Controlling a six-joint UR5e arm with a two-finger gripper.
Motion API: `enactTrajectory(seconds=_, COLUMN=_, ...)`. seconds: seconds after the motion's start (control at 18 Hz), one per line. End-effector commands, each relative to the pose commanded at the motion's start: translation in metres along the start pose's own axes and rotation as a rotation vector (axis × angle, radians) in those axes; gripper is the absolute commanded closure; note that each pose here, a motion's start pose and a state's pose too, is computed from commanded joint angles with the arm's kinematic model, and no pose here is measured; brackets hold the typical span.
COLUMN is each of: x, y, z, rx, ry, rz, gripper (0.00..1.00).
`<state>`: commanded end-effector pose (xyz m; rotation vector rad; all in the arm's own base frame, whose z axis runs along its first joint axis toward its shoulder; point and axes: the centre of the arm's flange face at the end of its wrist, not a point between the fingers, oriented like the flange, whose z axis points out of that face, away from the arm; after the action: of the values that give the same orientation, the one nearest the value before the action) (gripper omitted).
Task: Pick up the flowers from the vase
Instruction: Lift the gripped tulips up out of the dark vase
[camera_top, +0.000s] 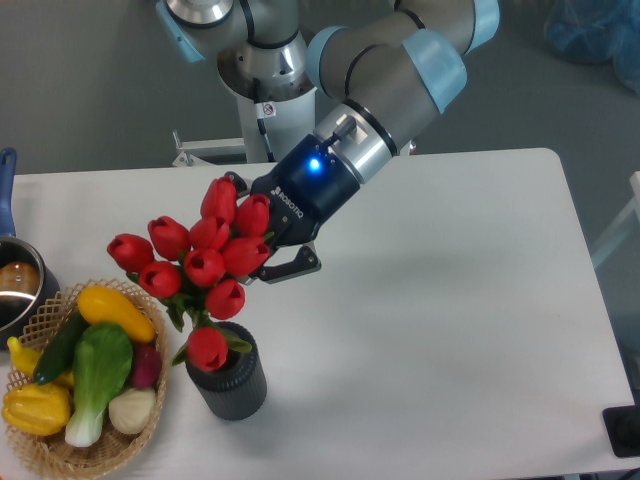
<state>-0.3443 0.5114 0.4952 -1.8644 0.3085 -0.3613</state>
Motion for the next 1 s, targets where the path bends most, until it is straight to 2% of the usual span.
enactTrajectory(seconds=0.39, x=0.002, y=-0.01, z=-0.006, rx=0.007, ry=-0.008, rz=0.014, gripper=0.67)
enactTrajectory(seconds=0.5, x=-0.001, y=-0.011, z=-0.015, rx=0.01, ry=-0.025, rz=-0.013, gripper=0.67)
enactTrajectory(seconds=1.0, x=-0.047, y=0.014, z=-0.103, rx=0.017, ry=-0.19, rz=-0.067, gripper=0.67)
